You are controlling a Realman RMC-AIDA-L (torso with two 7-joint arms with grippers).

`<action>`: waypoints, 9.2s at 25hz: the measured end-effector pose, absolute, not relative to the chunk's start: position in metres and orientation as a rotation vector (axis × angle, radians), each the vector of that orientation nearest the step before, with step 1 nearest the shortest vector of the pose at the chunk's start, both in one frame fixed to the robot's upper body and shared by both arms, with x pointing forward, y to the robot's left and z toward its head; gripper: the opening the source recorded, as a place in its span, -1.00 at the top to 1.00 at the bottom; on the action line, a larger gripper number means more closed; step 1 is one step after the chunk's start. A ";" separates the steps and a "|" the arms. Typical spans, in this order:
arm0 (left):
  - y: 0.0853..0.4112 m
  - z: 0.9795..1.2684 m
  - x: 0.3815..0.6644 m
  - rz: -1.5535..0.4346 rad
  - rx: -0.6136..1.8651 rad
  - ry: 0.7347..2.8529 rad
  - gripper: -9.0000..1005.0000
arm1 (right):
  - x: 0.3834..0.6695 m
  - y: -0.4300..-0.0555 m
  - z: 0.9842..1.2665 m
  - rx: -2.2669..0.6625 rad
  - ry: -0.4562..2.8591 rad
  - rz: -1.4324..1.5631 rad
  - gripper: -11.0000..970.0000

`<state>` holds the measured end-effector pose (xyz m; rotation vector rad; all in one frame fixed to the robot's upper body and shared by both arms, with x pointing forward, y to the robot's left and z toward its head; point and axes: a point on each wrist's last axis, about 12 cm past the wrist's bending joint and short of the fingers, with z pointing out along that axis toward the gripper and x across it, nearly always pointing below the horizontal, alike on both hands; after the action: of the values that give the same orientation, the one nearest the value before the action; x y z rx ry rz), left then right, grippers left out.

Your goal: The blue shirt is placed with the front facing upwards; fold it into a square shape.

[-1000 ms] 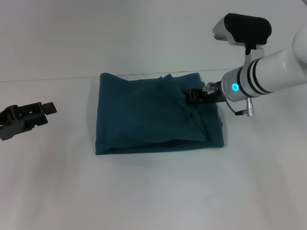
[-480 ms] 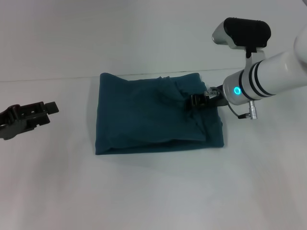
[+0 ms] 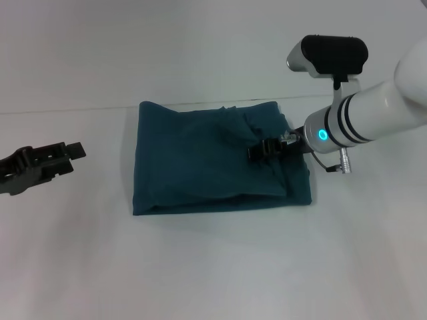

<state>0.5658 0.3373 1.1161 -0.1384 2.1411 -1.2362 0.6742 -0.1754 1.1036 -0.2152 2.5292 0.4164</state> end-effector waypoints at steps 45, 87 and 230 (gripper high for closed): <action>0.337 1.116 0.566 -1.240 -0.151 2.140 -0.20 | 0.685 -0.188 1.144 -0.192 2.412 0.506 0.91; 0.336 1.115 0.566 -1.245 -0.160 2.136 -0.20 | 0.693 -0.211 1.118 -0.170 2.455 0.167 0.07; 0.194 1.095 0.659 -0.749 -0.035 2.432 -0.78 | 0.519 -0.386 1.097 0.011 2.011 1.017 -0.85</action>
<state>0.6586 0.1939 1.0952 -0.0351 2.4325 -0.7491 0.5194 -0.3863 1.0970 0.0110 2.0109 1.0169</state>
